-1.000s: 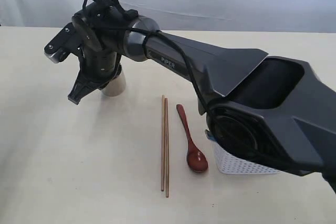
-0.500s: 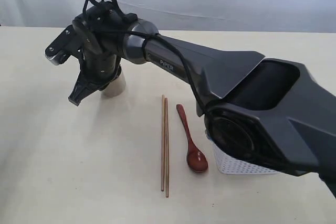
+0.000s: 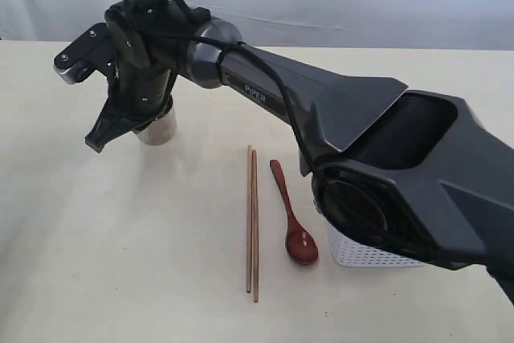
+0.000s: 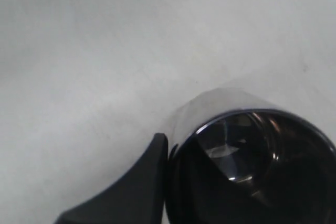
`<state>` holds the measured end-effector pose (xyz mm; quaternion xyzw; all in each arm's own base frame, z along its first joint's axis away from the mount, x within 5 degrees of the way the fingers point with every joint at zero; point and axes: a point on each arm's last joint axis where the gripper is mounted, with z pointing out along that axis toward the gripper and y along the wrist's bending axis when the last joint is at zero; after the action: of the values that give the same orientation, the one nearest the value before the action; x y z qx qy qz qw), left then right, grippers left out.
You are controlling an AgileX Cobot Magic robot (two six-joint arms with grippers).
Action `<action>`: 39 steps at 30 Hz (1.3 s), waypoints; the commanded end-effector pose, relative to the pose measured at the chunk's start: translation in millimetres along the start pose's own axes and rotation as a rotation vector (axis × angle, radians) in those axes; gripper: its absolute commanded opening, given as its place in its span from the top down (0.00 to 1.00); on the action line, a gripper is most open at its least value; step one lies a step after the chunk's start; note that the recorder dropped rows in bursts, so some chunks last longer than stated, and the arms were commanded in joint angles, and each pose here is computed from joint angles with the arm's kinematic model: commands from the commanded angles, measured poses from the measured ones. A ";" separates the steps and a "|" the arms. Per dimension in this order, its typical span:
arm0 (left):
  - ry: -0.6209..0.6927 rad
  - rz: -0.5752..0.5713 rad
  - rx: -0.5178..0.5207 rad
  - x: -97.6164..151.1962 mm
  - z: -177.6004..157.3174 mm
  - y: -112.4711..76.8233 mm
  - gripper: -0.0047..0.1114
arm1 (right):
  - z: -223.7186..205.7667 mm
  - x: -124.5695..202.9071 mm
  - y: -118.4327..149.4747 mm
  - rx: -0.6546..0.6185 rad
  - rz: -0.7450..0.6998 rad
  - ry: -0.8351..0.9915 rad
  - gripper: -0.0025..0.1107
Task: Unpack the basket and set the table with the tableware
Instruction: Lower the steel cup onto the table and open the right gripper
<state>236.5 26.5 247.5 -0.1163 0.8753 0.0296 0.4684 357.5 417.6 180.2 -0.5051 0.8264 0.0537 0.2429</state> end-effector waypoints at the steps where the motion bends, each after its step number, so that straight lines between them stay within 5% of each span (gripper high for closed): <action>1: -0.007 -0.021 0.003 0.1 -1.6 0.8 0.96 | 1.4 7.2 1.7 -0.026 -0.002 0.078 0.98; 15: -0.005 -0.028 0.003 0.9 -1.5 0.8 0.96 | 0.6 8.1 10.1 -0.142 0.002 0.082 0.97; 18: -0.005 -0.028 0.003 0.9 -1.5 0.8 0.96 | 0.7 8.6 7.7 -0.138 0.004 0.083 0.81; 22: -0.005 -0.028 0.003 0.9 -1.5 0.8 0.96 | 1.0 7.1 6.8 -0.127 0.002 0.066 0.45; 24: -0.005 -0.028 0.003 0.9 -1.5 0.8 0.96 | 1.1 5.2 6.2 -0.121 0.003 0.045 0.39; 31: -0.005 -0.028 0.003 0.9 -1.5 0.8 0.96 | -17.4 -7.6 2.1 -0.104 0.003 -0.023 0.39; 39: -0.005 -0.028 0.003 0.9 -1.5 0.8 0.96 | -88.8 -27.4 -11.8 -0.038 0.014 -0.089 0.39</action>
<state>236.6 26.4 247.6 -0.1206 0.8744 0.0264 0.4691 345.5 415.9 236.6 -0.5178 0.8163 0.1007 0.2353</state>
